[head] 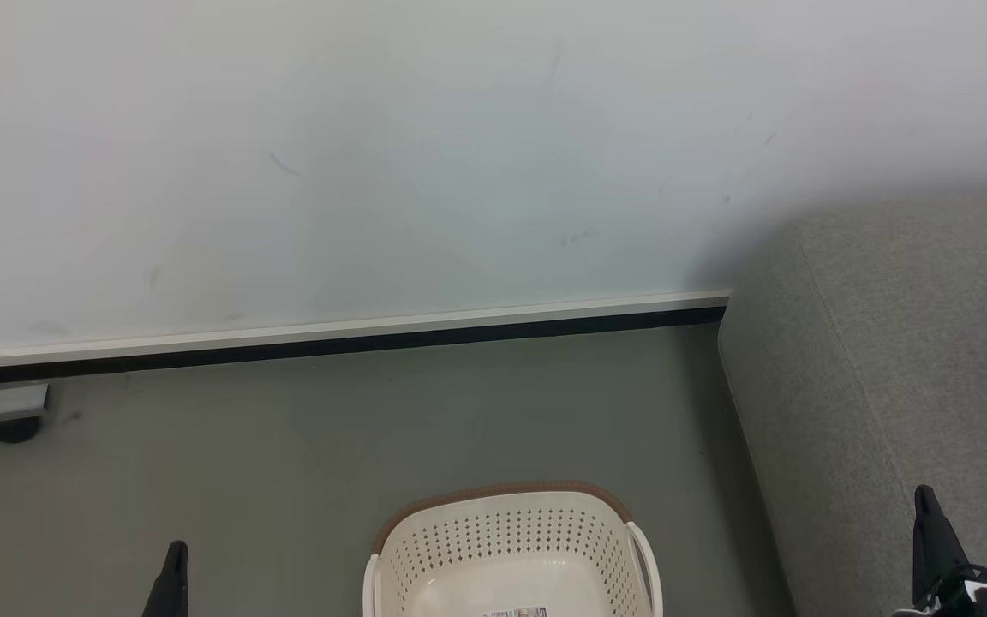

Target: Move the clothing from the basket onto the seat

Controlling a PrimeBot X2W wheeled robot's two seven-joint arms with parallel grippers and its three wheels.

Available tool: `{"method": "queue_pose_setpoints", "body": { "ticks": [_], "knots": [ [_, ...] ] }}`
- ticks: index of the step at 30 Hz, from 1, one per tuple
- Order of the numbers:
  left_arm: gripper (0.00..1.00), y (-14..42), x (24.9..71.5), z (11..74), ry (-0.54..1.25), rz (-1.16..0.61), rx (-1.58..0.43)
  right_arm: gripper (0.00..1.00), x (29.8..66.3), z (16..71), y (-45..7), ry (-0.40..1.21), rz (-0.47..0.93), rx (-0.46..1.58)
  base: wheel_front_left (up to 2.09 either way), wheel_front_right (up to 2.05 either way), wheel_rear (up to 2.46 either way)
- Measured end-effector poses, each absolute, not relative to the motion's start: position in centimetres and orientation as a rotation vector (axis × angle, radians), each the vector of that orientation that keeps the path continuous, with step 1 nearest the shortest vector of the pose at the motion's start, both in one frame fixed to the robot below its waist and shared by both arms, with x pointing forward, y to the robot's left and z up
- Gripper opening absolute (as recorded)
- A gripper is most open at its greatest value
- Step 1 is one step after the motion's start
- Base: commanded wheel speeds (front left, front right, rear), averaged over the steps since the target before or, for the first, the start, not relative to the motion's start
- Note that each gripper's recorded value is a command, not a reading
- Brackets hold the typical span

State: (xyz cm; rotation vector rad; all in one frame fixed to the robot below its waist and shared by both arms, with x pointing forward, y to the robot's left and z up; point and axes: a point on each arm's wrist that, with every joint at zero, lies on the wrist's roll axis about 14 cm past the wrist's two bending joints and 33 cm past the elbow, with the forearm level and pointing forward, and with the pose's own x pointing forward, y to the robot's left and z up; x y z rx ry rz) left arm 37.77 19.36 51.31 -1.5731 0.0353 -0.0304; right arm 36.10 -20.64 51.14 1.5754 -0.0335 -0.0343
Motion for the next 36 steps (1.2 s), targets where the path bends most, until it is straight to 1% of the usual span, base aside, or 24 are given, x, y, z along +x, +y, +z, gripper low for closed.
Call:
{"method": "queue_pose_setpoints", "body": {
  "ticks": [36],
  "knots": [
    [0.0, 19.36, 37.77, 51.31, 0.035, -0.031, -1.573, 0.0, 36.09, 51.16, -20.61, -0.032, -0.034, 1.575, 0.0, 0.0, 0.0]
  ]
}}
